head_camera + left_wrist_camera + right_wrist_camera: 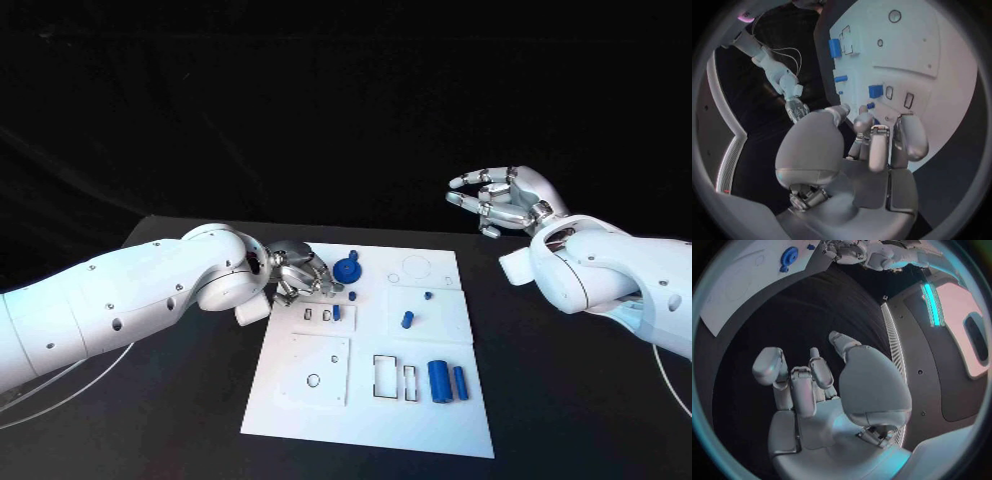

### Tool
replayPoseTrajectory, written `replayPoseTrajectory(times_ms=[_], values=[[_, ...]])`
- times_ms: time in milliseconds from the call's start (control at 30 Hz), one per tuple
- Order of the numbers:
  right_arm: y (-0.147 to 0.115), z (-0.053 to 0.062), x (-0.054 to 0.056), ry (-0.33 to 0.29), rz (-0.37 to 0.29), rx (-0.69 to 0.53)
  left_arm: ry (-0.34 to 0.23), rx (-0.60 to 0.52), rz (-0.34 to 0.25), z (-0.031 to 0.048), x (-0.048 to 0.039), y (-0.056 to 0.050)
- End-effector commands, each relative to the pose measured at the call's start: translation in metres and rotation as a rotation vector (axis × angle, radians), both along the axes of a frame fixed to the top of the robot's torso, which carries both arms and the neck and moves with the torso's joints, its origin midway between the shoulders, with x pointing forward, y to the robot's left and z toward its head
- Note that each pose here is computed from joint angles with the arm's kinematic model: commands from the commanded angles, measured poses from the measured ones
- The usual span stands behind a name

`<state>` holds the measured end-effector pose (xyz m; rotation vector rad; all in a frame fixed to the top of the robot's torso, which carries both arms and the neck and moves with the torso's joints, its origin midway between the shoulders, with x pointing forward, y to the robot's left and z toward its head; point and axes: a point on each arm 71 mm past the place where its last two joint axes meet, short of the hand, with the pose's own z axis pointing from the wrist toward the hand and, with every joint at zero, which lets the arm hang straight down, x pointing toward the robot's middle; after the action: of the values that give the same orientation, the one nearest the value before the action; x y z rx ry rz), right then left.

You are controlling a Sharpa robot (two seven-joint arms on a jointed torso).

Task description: Assemble the parts on the task board

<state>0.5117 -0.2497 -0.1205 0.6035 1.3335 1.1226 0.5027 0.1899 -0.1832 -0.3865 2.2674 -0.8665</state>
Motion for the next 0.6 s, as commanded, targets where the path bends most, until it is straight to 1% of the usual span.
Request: replayPoseTrajectory(times_ms=[33,200,333,600], values=[[-0.0004,-0.0011,0.0,0.014,0.006,-0.014,0.046,0.108,-0.038,-0.0042,-0.0036,-0.0011],[-0.0019,-0.002,0.0,0.018,0.001,-0.019,0.044,0.162,-0.033,-0.0038,-0.0011,-0.0021],[-0.0031,-0.0029,0.0001,0.02,-0.003,-0.024,0.036,0.217,-0.047,-0.0027,0.0017,-0.0034],[-0.0058,-0.0044,0.0002,0.024,-0.011,-0.03,0.015,0.293,-0.07,-0.0012,0.0043,-0.0065]])
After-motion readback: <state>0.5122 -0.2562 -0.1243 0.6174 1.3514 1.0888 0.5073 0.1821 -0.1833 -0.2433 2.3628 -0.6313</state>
